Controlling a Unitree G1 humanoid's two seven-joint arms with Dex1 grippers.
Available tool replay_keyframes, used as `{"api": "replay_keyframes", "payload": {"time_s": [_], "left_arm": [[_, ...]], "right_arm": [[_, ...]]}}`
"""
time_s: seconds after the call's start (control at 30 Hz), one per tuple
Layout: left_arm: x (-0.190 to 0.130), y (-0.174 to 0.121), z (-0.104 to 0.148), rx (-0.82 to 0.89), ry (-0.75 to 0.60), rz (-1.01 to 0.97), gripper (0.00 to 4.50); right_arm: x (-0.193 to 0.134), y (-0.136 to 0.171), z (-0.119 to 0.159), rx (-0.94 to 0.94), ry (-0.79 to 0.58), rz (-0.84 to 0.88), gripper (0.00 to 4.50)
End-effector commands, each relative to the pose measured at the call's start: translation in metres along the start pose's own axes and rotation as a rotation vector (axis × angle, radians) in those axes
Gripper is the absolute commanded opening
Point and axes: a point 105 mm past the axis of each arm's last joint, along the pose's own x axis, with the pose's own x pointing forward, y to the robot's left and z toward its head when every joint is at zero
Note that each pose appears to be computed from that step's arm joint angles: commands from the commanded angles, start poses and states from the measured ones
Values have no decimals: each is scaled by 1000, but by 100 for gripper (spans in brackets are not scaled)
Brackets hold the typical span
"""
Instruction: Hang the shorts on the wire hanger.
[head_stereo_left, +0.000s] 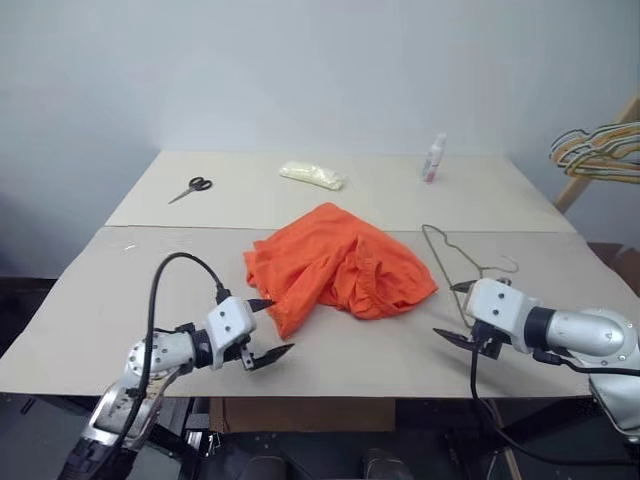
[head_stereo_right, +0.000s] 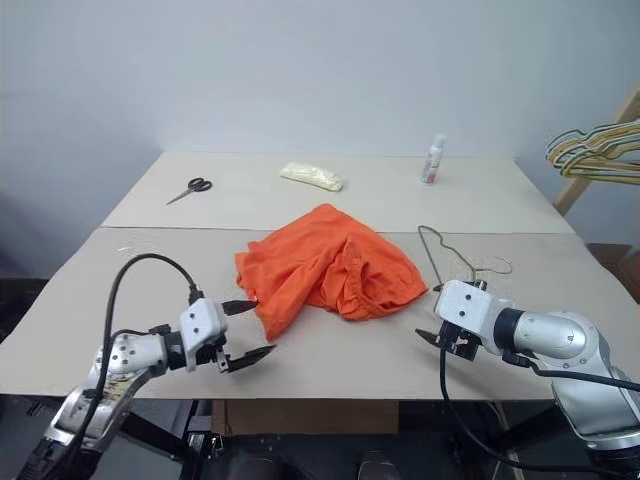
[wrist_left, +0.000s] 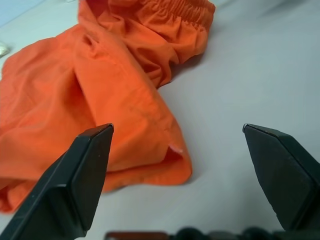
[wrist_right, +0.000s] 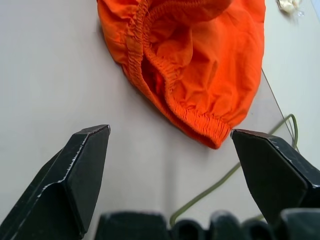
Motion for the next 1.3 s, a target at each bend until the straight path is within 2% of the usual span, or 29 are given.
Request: {"api": "replay_keyframes", "payload": {"time_s": [0.03, 0.13, 0.23, 0.43, 0.6, 0.63, 0.87, 1.07, 1.23, 1.3], "left_arm": [[8, 8, 5, 56, 21, 57, 450], [12, 11, -2, 72, 60, 90, 450], [17, 6, 1, 26, 29, 76, 396], [23, 5, -2, -1, 40, 91, 196], [24, 9, -10, 44, 79, 108, 20], [23, 10, -10, 46, 77, 112, 2], [-3, 18, 4, 96, 14, 107, 2], [-39, 34, 21, 131, -30, 106, 2], [-47, 34, 16, 162, -4, 68, 2], [-47, 31, 15, 163, -1, 58, 2]], "right_arm": [[-3, -5, 12, -31, -29, -28, 447], [-3, -6, 13, -30, -30, -29, 447], [-2, -5, 12, -28, -30, -27, 450], [-2, -7, 13, -27, -35, -32, 450], [-1, -10, 19, -28, -57, -42, 450], [0, -11, 20, -34, -59, -45, 450], [12, -15, 52, -32, -137, -37, 450], [44, -19, 92, 160, -191, 46, 450], [66, -19, 117, 300, -188, 149, 450], [76, -20, 118, 303, -154, 153, 450]]}}
